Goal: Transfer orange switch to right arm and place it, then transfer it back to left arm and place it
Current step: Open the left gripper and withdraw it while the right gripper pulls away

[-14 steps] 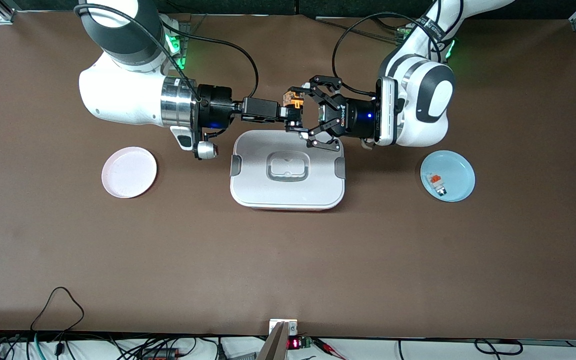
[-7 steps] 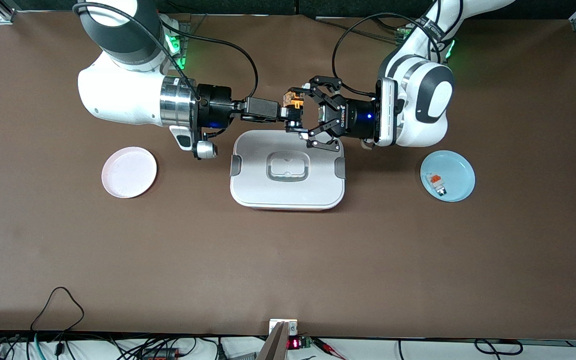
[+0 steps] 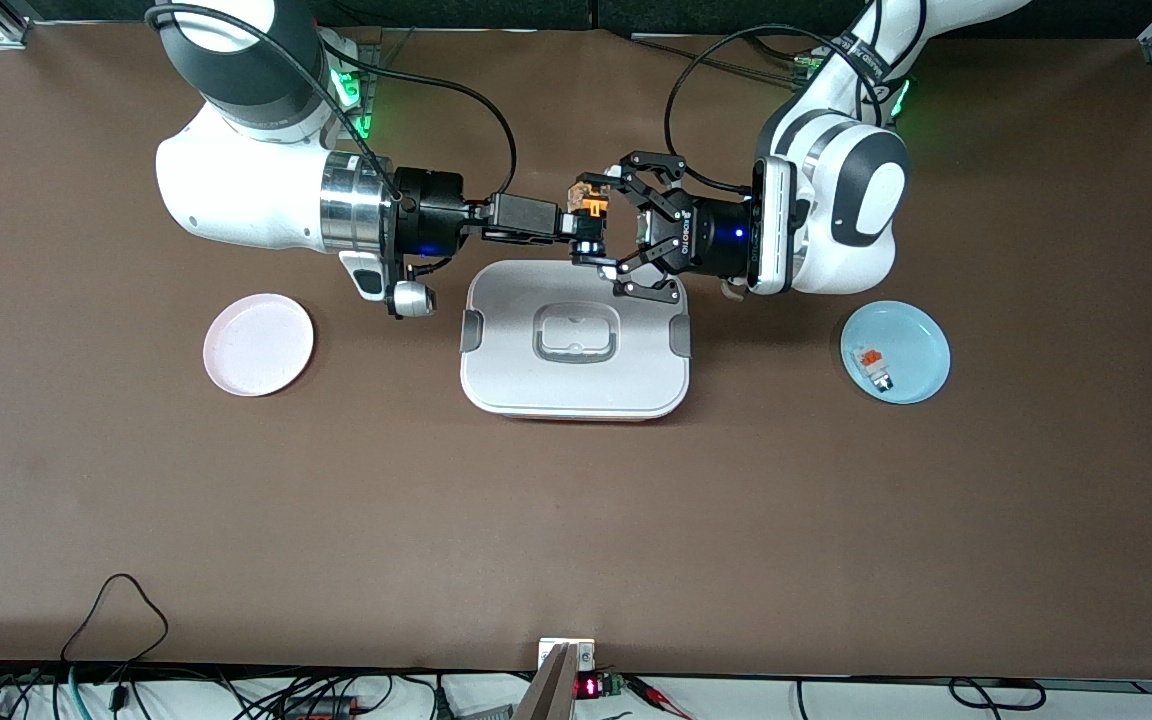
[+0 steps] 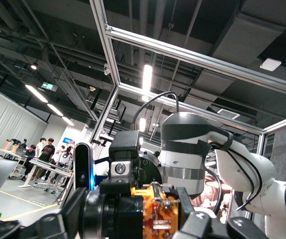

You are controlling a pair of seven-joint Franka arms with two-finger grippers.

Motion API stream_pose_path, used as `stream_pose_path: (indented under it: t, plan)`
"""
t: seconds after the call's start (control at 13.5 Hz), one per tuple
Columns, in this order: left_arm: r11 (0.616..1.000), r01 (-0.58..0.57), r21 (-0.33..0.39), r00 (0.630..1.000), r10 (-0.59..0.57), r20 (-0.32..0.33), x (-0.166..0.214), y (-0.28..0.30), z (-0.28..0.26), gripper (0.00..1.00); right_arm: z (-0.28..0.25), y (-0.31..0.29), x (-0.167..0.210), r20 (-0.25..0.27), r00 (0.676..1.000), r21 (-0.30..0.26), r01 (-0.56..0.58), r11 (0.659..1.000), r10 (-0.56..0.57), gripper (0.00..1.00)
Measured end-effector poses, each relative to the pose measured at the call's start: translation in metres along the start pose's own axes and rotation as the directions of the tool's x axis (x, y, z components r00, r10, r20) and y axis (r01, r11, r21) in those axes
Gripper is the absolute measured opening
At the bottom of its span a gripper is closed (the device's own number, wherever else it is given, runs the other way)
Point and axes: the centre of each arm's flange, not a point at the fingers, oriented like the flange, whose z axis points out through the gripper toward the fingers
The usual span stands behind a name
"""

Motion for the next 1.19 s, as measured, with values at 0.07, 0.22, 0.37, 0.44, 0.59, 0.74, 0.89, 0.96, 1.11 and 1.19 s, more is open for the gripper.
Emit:
stream_pose_path:
  t: [0.07, 0.22, 0.37, 0.44, 0.59, 0.74, 0.89, 0.96, 1.11, 1.19]
  plan:
    - [1.000, 0.007, 0.001, 1.000, -0.007, -0.002, 0.002, -0.001, -0.001, 0.94, 0.000, 0.000, 0.000, 0.000, 1.000, 0.000, 0.002, 1.000, -0.002, 0.42]
    - [1.000, 0.010, 0.011, 1.000, -0.010, -0.008, 0.008, -0.005, -0.006, 0.99, 0.000, 0.000, 0.000, 0.000, 1.000, 0.000, 0.003, 1.000, -0.003, 0.42]
    - [1.000, 0.005, 0.021, 1.000, -0.004, -0.019, 0.016, -0.010, -0.015, 0.99, -0.001, 0.000, 0.002, -0.008, 1.000, 0.001, 0.005, 1.000, -0.005, 0.42]
    - [0.999, -0.004, 0.035, 1.000, 0.005, -0.024, 0.023, -0.015, -0.023, 0.99, -0.001, 0.000, 0.002, -0.006, 1.000, 0.001, 0.012, 1.000, -0.012, 0.42]
    - [0.995, -0.036, 0.089, 0.998, 0.040, -0.039, 0.046, -0.030, -0.053, 0.99, 0.000, 0.001, 0.001, -0.003, 0.999, -0.002, 0.046, 0.999, -0.046, 0.42]
    - [0.987, -0.065, 0.148, 0.996, 0.074, -0.054, 0.069, -0.046, -0.087, 0.99, 0.002, 0.005, 0.001, 0.010, 0.996, -0.026, 0.084, 0.996, -0.084, 0.42]
    - [0.980, -0.100, 0.173, 0.994, 0.105, -0.022, 0.088, -0.054, -0.114, 0.99, 0.004, 0.014, 0.000, 0.043, 0.991, -0.101, 0.127, 0.987, -0.123, 0.42]
    - [0.981, -0.099, 0.166, 0.995, 0.097, 0.026, 0.098, -0.056, -0.124, 0.99, 0.003, 0.021, 0.000, 0.067, 0.987, -0.158, 0.157, 0.975, -0.148, 0.42]
    - [0.986, -0.059, 0.157, 0.988, 0.035, 0.150, 0.124, -0.057, -0.142, 0.99, -0.004, 0.038, 0.005, 0.122, 0.973, -0.287, 0.223, 0.932, -0.195, 0.42]
    - [0.985, -0.036, 0.167, 0.977, 0.000, 0.212, 0.140, -0.055, -0.151, 0.99, -0.009, 0.046, 0.008, 0.146, 0.966, -0.342, 0.253, 0.905, -0.215, 0.42]
